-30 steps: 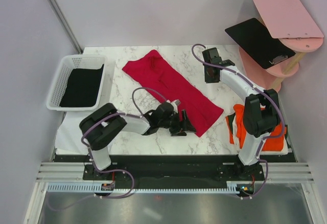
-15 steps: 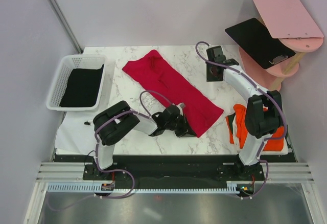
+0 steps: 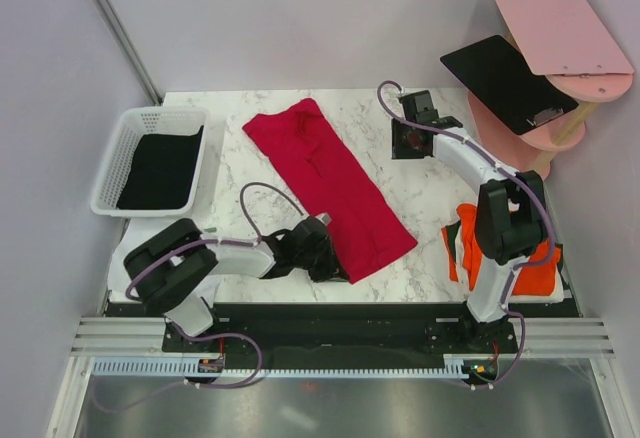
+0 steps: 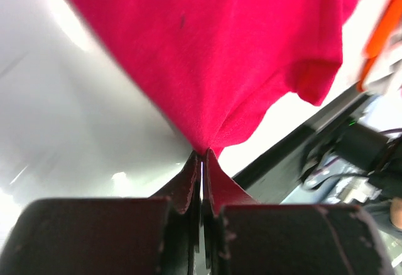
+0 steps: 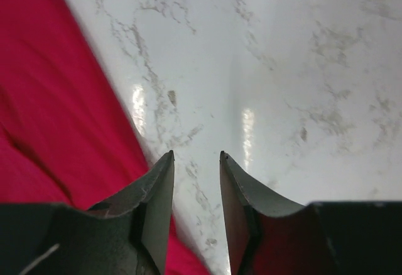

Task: Fold and stack the t-shirts
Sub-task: Rotate the tshirt 90 degrees

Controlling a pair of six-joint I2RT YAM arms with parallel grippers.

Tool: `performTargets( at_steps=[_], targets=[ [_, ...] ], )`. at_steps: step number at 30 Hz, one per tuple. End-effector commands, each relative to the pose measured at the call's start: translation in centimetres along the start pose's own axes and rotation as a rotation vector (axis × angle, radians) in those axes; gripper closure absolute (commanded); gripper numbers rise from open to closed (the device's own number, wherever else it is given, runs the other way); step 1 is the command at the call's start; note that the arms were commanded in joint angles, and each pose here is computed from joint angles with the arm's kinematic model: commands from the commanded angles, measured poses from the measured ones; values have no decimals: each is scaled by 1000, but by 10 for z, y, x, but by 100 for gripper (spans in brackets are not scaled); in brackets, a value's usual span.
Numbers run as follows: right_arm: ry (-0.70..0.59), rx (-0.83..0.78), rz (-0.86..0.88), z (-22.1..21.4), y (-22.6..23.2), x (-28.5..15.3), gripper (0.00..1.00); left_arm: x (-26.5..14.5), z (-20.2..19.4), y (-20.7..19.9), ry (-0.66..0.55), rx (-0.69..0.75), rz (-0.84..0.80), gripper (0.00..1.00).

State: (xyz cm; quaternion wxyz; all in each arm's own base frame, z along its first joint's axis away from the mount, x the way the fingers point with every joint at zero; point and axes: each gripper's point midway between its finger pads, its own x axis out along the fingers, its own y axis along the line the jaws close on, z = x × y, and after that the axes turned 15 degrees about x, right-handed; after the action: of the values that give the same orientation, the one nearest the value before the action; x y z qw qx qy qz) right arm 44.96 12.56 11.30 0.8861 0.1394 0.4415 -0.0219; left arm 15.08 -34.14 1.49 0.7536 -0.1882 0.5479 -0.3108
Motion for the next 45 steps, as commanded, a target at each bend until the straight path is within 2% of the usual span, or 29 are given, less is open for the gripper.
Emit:
performTargets(
  at_steps=[1,3,4,6,11,18,24,27,28,30,31,32,34,35,36,38,45],
  targets=[
    [57,32,248,-8,50,32,56,-34,-36,50,61,14,181,98],
    [40,64,332,1,69,43,53,-51,-35,47,25,9,170,98],
    [77,78,383,-8,79,53,53,-59,-47,60,49,0,209,98],
    [59,112,466,3,98,61,51,-75,-44,60,2,-1,209,98],
    [77,189,627,9,134,92,49,-102,-57,79,-22,-27,268,98],
    [111,318,709,2,159,128,50,-113,-65,87,-35,-48,273,98],
    [132,309,712,-13,181,149,54,-116,-60,82,-41,-33,271,98],
    [136,281,700,-20,193,154,65,-120,-56,79,-44,-19,280,98],
    [125,275,702,-16,197,153,78,-121,-56,80,-42,-16,289,98],
    [125,269,690,-18,199,154,91,-124,-54,77,-43,-11,285,98],
    [110,274,669,-16,196,157,97,-125,-55,78,-35,-8,294,94],
    [99,278,657,-14,194,157,100,-127,-51,80,-55,-4,309,73],
    [59,295,613,-6,187,158,100,-129,-50,79,-60,11,308,46],
    [49,298,606,-3,185,159,100,-130,-49,80,-65,12,313,24],
    [38,302,605,1,184,158,100,-130,-49,81,-66,12,317,18],
    [10,316,588,13,176,160,100,-132,-47,81,-76,18,317,9],
    [-57,398,484,49,121,166,100,-133,-46,84,-81,26,340,7]
  ],
)
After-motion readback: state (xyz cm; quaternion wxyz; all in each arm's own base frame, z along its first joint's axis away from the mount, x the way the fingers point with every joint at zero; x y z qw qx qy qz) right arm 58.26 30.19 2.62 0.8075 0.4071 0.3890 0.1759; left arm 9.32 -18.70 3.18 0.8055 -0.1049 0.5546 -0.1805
